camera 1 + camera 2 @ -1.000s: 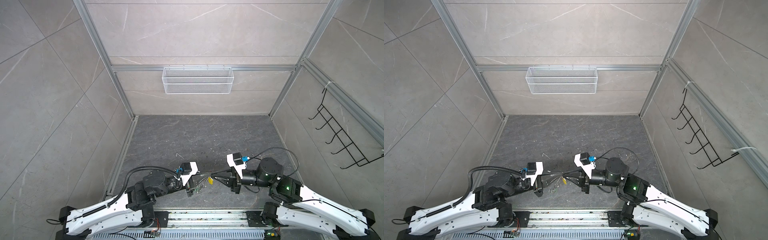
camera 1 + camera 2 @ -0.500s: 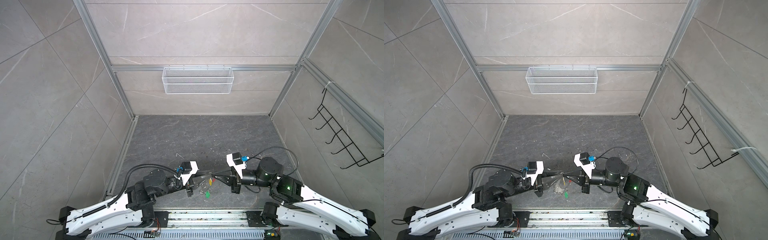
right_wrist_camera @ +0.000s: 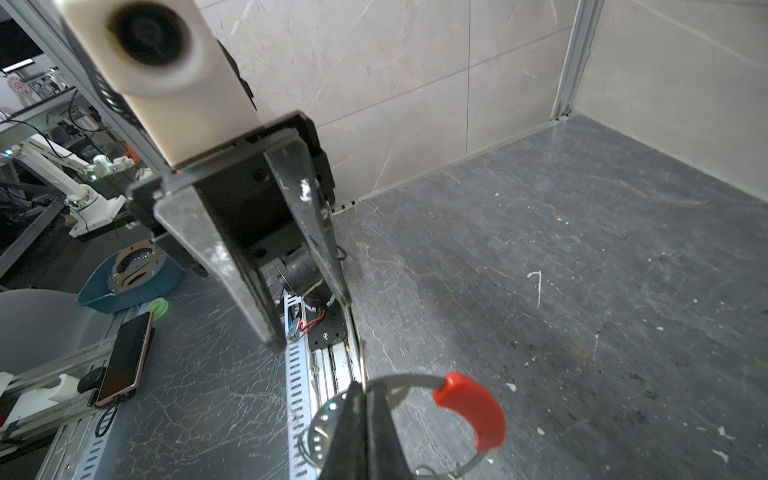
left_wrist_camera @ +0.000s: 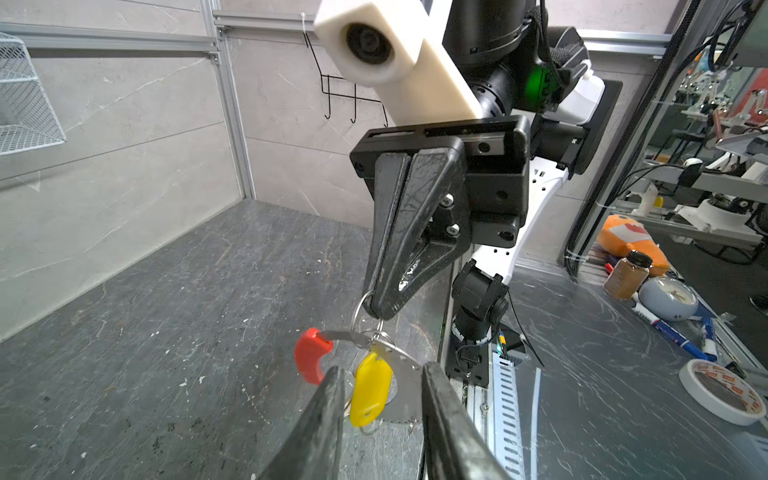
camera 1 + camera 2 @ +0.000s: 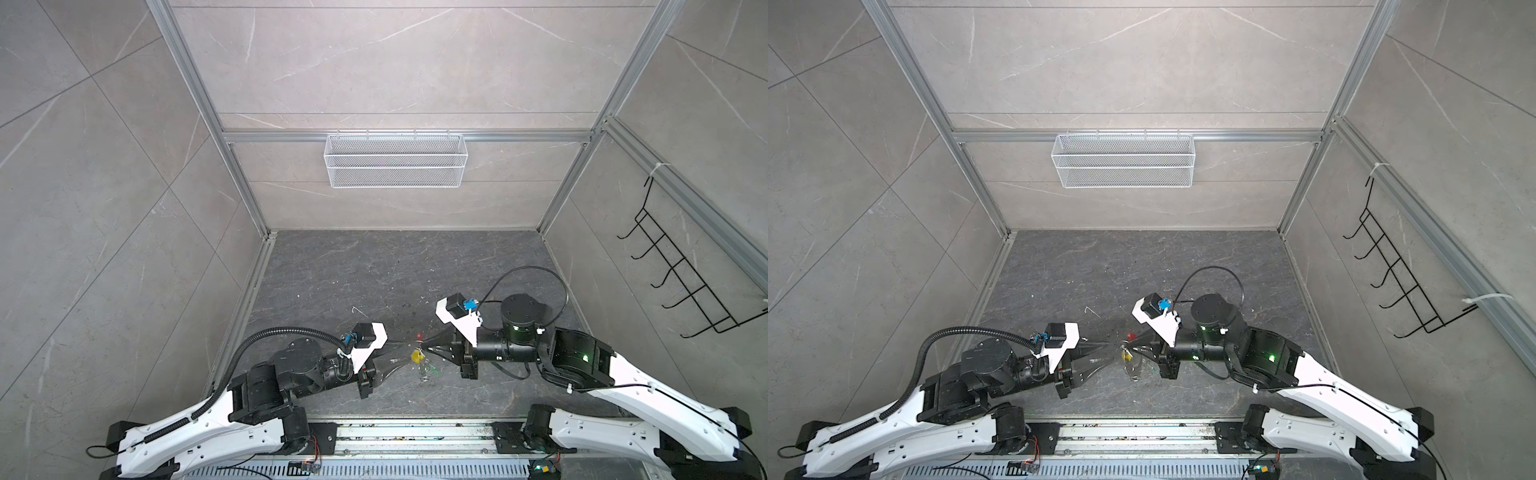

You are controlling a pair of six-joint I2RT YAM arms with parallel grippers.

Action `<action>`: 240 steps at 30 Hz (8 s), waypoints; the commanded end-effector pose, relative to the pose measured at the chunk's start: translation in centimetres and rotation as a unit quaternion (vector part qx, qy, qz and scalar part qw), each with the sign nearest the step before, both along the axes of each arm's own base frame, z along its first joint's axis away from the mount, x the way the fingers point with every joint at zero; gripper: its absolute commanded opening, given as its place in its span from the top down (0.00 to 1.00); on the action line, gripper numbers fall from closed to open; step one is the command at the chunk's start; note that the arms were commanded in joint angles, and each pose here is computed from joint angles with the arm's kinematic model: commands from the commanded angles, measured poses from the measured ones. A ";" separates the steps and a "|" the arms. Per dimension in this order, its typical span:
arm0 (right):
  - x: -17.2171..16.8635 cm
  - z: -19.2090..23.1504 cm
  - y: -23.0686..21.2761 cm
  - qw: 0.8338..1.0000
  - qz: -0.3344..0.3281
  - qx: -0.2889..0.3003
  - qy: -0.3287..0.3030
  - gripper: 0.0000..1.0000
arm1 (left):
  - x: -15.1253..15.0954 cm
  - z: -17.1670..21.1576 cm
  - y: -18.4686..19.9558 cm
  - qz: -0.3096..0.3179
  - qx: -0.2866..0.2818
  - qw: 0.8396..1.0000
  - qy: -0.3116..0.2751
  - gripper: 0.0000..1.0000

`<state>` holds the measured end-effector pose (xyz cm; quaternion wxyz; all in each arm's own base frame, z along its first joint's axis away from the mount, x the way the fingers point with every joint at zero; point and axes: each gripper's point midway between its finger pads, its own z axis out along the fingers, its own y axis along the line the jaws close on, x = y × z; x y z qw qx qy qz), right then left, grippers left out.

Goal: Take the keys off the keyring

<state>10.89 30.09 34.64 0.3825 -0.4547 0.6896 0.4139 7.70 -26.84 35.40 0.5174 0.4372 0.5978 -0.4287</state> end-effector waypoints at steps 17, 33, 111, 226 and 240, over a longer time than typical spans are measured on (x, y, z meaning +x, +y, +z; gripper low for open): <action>-2.6 -0.6 -0.7 0.994 0.072 -0.079 0.034 1.00 | 0.0 -0.9 -1.4 -0.015 0.057 0.998 0.007 0.71; -2.9 -1.1 -0.2 0.991 0.092 -0.089 0.040 1.00 | -1.8 -1.0 -2.2 -0.074 0.055 0.996 0.013 0.84; 3.2 4.8 -1.7 0.980 -0.114 0.141 -0.077 0.54 | 4.4 4.0 -2.4 0.107 -0.158 0.978 -0.086 1.00; -2.5 -1.1 -1.5 0.980 0.085 -0.174 0.042 1.00 | -1.4 -0.1 -4.2 -0.121 -0.001 0.991 0.055 0.84; -2.1 -0.7 -1.5 0.983 0.072 -0.166 0.034 1.00 | -1.3 -0.4 -4.2 -0.117 0.002 0.991 0.059 1.00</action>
